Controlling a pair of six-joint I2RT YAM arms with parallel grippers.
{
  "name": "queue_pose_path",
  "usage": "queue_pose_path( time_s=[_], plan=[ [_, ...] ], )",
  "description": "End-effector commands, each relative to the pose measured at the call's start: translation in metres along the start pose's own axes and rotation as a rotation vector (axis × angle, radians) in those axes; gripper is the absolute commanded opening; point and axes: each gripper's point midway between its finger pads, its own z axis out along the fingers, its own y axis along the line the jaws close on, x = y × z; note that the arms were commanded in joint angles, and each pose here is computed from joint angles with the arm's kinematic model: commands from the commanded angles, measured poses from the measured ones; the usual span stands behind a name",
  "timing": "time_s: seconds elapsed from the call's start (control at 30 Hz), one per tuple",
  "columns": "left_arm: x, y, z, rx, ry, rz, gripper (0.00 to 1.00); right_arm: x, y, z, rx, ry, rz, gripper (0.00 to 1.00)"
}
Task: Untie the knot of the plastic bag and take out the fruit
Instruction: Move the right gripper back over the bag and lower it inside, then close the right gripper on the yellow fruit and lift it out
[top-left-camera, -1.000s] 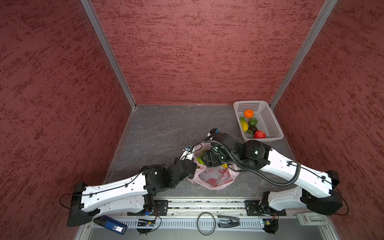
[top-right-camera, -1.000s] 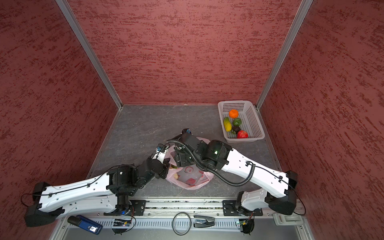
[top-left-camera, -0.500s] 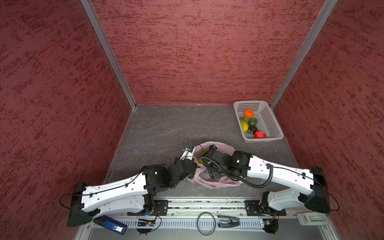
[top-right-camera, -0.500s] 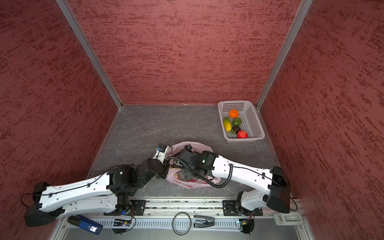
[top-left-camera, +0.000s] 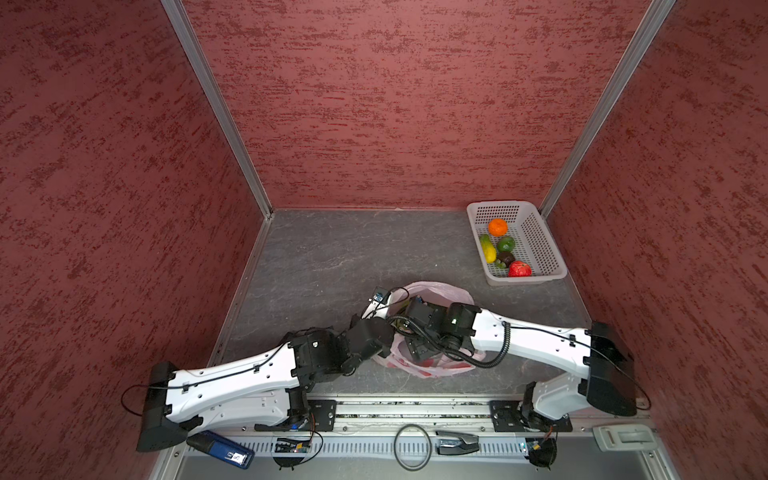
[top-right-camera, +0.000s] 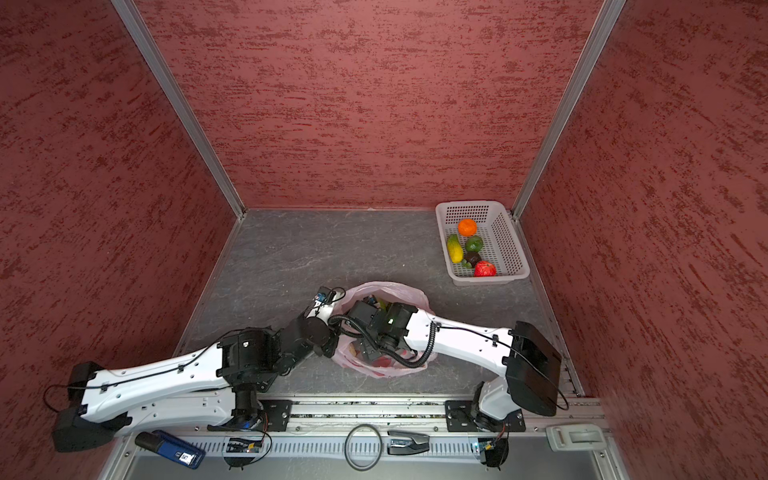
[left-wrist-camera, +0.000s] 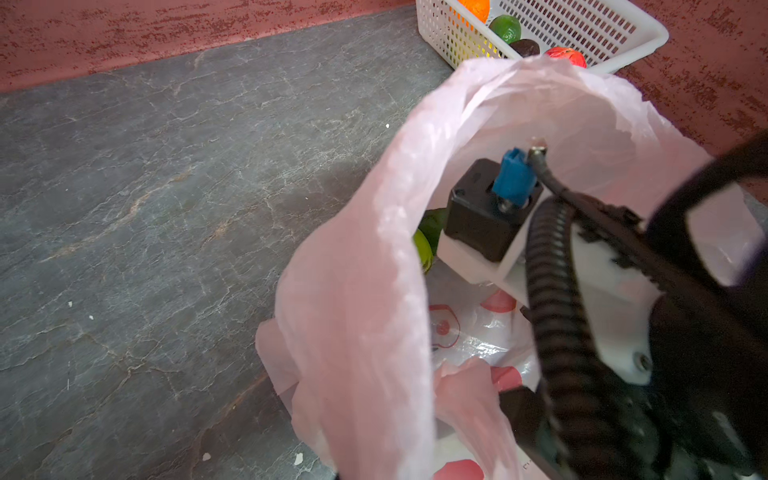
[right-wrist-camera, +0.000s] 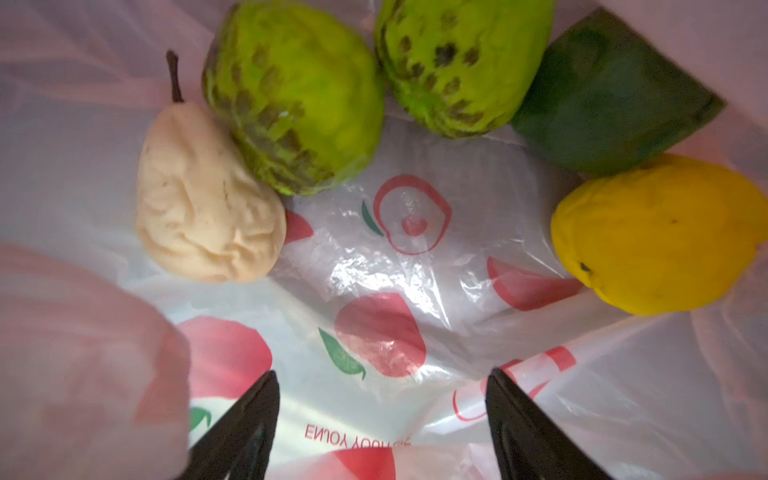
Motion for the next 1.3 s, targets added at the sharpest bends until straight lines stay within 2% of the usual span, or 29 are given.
queue_pose_path(
  time_s=[0.0,0.27,0.47,0.83,1.0,1.27],
  plan=[
    [-0.009,-0.014,-0.001,0.054,-0.028,-0.022,0.00,-0.010,-0.016,0.011,0.040,-0.037,0.127,0.80],
    [0.002,-0.035,0.008,0.115,0.005,-0.007,0.00,-0.050,-0.069,0.007,0.250,-0.205,0.309,0.88],
    [0.004,-0.038,0.011,0.127,0.006,-0.003,0.00,-0.060,-0.104,0.000,0.323,-0.240,0.342,0.91],
    [0.009,-0.052,0.020,0.164,0.024,0.005,0.00,-0.067,-0.130,0.028,0.360,-0.249,0.346,0.95],
    [0.007,-0.056,0.022,0.169,0.023,0.012,0.00,-0.065,-0.129,0.049,0.313,-0.231,0.349,0.97],
    [0.011,-0.054,0.022,0.164,0.027,0.014,0.00,-0.072,-0.094,0.055,0.100,-0.227,0.325,0.96]
  ],
)
